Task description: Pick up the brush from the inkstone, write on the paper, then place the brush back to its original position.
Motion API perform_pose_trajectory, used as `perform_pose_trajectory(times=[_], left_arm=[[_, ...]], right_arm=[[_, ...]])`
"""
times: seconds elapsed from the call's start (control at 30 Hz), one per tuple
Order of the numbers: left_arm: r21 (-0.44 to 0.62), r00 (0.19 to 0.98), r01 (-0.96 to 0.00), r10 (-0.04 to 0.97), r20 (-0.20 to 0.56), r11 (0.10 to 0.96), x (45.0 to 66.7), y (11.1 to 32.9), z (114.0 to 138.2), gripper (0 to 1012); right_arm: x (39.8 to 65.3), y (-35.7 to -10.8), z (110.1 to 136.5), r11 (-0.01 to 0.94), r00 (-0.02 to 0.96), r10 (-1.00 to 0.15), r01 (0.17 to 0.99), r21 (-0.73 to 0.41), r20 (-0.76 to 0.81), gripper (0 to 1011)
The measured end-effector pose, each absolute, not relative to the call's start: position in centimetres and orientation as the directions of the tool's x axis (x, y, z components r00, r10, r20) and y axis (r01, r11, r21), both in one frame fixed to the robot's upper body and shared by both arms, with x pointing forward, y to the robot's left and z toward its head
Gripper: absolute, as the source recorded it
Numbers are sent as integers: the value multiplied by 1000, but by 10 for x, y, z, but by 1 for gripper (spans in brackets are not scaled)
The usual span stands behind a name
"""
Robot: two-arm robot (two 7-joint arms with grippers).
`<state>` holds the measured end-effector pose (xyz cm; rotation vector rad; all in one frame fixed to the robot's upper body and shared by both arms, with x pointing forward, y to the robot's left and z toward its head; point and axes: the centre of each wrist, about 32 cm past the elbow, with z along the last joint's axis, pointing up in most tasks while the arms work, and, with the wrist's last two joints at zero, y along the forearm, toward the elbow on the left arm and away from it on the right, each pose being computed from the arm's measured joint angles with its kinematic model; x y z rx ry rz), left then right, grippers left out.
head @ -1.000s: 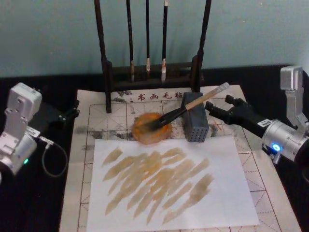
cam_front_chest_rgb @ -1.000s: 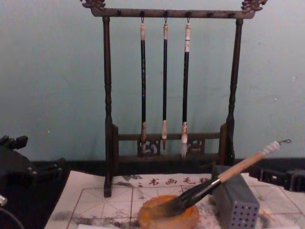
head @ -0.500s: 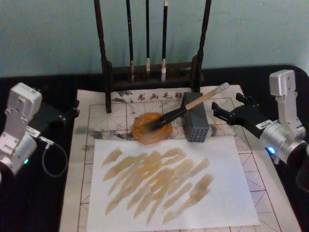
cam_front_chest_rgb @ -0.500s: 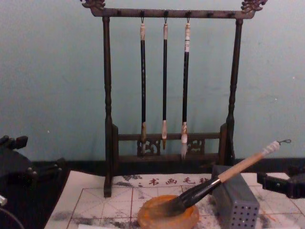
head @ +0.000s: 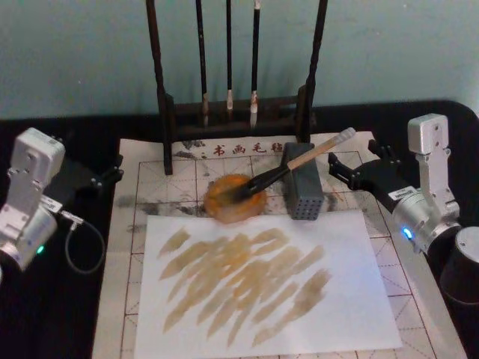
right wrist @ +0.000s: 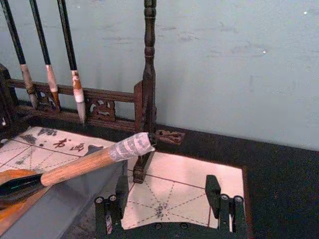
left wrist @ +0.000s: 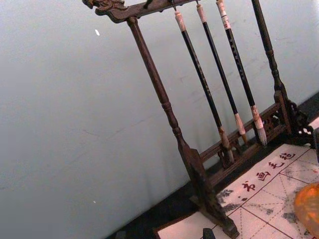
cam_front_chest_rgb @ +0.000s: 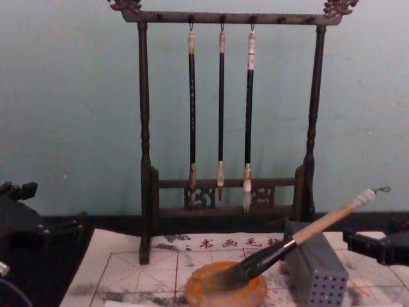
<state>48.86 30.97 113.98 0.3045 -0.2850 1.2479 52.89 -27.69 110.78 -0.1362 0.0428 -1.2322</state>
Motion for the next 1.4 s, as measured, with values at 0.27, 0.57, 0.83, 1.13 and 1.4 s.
perform_pose_trajectory(times=[0.27,0.57,0.83,1.13,1.4], left_arm=[[70,292,-955,880,374,287,489,310,1140,1001],[70,292,-955,880,374,287,489,310,1140,1001],[70,292,-955,880,374,287,489,310,1140,1001],[70,292,-955,880,374,287,489,310,1140,1001],[70,292,-955,880,374,287,489,310,1140,1001]], right_arm=[[529,-277,1108,326,334,-941,936,-128,44,1000],[529,-277,1108,328,336,-941,936,-128,46,1000],[529,-277,1108,329,337,-940,936,-128,46,1000],[529,-277,1108,330,338,-940,935,-129,47,1000],[529,-277,1108,330,338,-940,935,-129,47,1000]])
